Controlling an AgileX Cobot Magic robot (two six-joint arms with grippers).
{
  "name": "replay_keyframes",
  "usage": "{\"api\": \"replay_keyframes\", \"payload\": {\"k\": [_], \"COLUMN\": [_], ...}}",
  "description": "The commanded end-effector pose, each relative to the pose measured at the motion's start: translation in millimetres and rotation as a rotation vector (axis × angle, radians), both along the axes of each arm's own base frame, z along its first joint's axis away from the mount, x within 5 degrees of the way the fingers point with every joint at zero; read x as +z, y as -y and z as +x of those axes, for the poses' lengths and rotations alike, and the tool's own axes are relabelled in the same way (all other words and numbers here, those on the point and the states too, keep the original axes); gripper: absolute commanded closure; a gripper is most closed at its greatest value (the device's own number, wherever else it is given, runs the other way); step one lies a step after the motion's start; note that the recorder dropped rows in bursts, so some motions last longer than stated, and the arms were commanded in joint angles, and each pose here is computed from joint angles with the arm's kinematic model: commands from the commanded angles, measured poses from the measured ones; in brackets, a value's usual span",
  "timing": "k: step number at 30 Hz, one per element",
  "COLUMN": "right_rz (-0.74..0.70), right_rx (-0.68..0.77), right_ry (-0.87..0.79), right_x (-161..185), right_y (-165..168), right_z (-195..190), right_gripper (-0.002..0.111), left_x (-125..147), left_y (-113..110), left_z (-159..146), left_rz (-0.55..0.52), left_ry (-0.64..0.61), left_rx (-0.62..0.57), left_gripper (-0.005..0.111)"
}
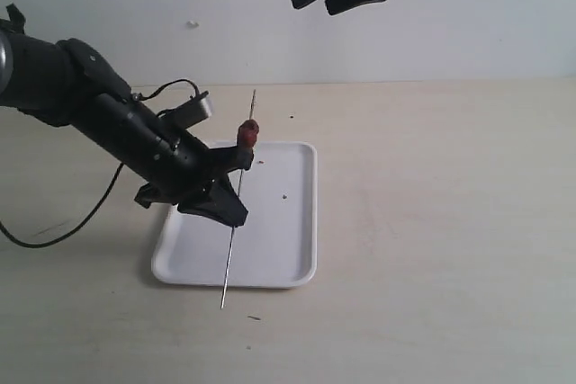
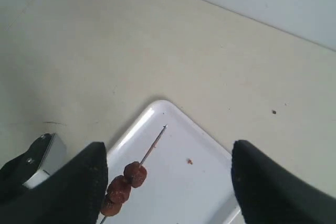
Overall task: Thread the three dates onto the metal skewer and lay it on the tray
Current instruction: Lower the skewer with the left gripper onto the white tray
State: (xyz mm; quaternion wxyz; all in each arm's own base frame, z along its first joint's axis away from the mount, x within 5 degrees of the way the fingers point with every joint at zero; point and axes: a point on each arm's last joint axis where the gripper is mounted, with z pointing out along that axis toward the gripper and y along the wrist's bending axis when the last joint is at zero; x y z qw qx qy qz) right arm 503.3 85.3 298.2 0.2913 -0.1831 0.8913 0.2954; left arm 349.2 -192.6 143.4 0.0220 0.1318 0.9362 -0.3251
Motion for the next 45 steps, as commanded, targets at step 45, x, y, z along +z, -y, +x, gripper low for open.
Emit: {"api": "replay_keyframes", "payload": {"k": [45], "right_rz": [0.011], "right_rx": [-0.024], "right_ry": [-0.045], "right_x": [-7], "right_y": [1], "right_z": [2], "right_gripper": [0.044], "left_x": [-27], "left_y": [8], "left_z": [32], "left_rz": [0.102], "left_ry": [-0.104], "left_rx": [0.044], "left_gripper": [0.06]}}
